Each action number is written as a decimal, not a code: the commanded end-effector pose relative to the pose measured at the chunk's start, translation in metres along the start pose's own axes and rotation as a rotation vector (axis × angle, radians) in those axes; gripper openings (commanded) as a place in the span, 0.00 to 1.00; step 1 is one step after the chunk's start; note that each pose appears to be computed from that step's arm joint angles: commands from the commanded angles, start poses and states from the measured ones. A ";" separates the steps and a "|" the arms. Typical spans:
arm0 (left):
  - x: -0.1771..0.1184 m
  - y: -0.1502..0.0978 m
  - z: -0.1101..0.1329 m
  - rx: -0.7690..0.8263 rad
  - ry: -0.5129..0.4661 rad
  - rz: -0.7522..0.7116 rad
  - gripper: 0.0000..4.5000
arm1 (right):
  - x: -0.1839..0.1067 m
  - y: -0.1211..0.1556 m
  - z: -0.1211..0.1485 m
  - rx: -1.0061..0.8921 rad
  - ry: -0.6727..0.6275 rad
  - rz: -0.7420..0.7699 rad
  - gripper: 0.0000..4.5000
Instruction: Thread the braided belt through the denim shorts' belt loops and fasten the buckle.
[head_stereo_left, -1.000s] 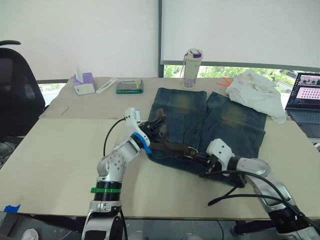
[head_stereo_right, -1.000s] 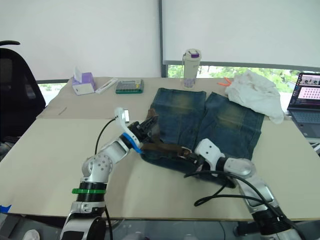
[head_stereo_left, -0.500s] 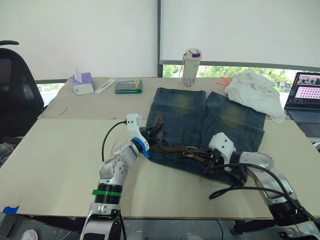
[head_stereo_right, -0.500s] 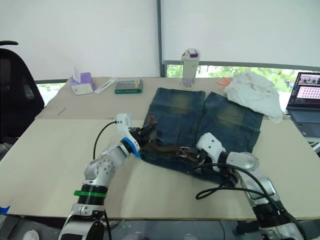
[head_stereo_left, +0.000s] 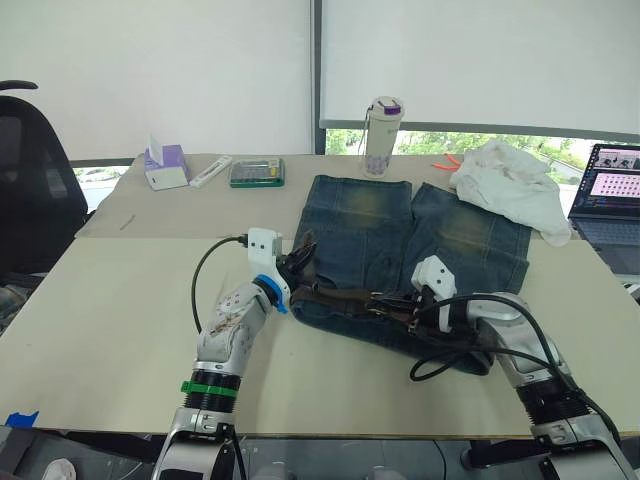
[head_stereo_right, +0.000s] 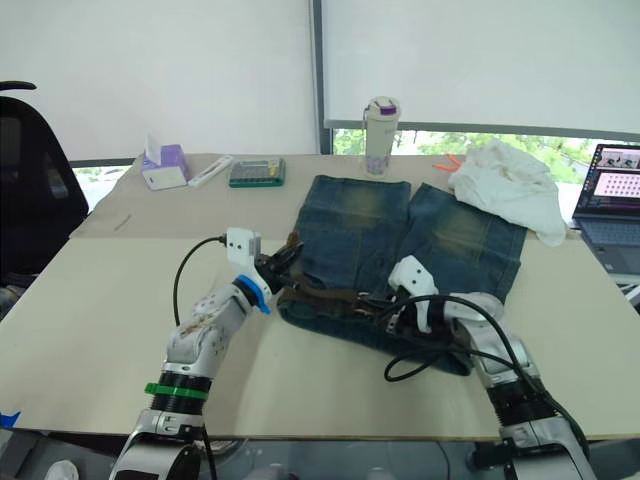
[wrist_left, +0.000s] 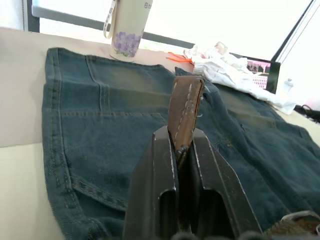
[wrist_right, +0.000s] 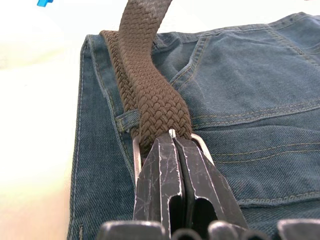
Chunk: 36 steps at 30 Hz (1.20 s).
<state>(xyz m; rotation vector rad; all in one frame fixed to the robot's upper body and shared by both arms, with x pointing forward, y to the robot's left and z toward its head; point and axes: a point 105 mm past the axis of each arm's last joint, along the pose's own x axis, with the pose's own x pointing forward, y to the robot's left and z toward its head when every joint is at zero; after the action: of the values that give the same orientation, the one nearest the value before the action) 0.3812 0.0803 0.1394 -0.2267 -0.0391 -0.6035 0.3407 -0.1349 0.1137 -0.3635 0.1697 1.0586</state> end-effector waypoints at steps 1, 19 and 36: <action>-0.005 -0.008 0.011 0.066 -0.049 -0.034 0.00 | 0.001 -0.002 0.000 -0.044 0.021 0.048 0.01; -0.012 0.002 0.001 0.293 -0.022 0.009 0.00 | -0.001 -0.012 0.025 0.034 -0.138 0.085 0.01; -0.012 0.001 -0.001 0.279 -0.023 0.011 0.00 | 0.004 -0.008 -0.020 -0.024 0.091 0.101 0.01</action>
<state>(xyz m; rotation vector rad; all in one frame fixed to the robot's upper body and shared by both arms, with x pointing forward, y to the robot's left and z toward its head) 0.3724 0.0877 0.1273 0.0313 -0.1002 -0.5778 0.3522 -0.1401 0.1011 -0.3847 0.2276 1.1307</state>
